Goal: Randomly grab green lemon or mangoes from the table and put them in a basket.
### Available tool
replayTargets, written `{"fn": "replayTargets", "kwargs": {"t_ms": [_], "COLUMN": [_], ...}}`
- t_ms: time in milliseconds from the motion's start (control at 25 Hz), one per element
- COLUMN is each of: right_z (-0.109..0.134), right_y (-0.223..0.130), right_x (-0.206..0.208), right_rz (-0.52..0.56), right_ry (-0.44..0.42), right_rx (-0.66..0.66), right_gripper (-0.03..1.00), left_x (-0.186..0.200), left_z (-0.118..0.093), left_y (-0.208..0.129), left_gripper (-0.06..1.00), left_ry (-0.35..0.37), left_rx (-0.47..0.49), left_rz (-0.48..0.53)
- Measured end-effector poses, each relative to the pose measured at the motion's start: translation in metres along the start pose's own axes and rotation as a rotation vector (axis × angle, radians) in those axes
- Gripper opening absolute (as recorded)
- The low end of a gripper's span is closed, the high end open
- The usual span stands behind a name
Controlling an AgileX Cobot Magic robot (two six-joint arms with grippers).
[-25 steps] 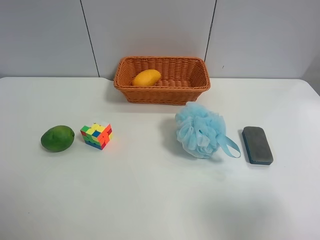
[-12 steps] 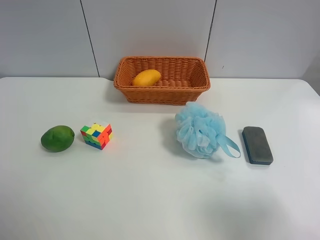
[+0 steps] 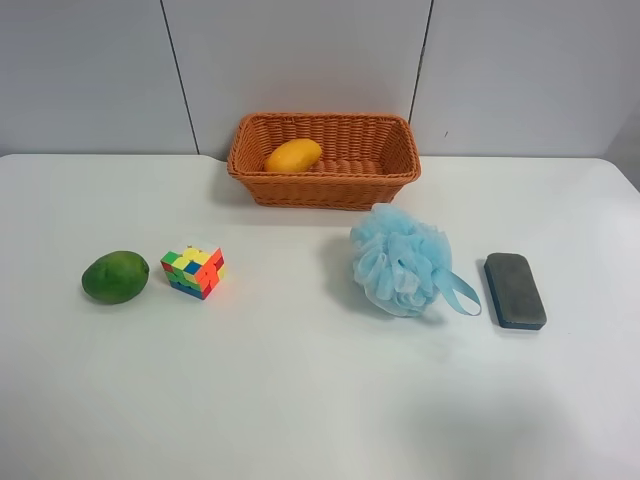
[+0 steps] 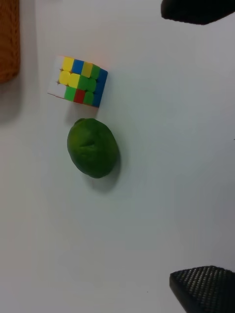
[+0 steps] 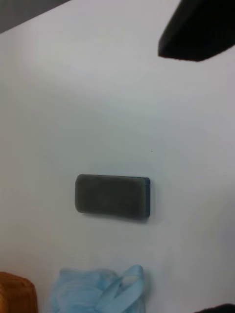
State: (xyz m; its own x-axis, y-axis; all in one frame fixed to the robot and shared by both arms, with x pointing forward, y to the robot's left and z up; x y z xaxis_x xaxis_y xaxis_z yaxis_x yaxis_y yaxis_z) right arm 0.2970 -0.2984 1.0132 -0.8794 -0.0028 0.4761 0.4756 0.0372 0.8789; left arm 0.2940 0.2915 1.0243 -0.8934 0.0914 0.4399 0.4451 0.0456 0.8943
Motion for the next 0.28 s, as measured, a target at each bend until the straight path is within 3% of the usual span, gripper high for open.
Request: {"fn": "replayTargets", "kwargs": {"t_ms": [280], "right_z": [0.0], "right_y": [0.0], "right_x": [0.0], "right_rz": [0.0], "right_ry": [0.0], "right_rx": [0.0], "right_gripper": [0.99], "left_x": [0.0], "left_z": [0.0], "left_y": [0.0], "left_gripper": [0.99], "left_ry": [0.0], "left_rx": [0.0], "left_rz": [0.0]}}
Point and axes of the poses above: a point on each arm's last joint axis where the gripper is mounted, x pointing back along that axis away from the gripper, z along the wrist's bending axis when the last joint is at zero, y = z × x, the point moved 7 cm from there along -x, pointing out along that axis toward the gripper, and after that the axes turned 4 degrees about x, right-handed, at the moved point
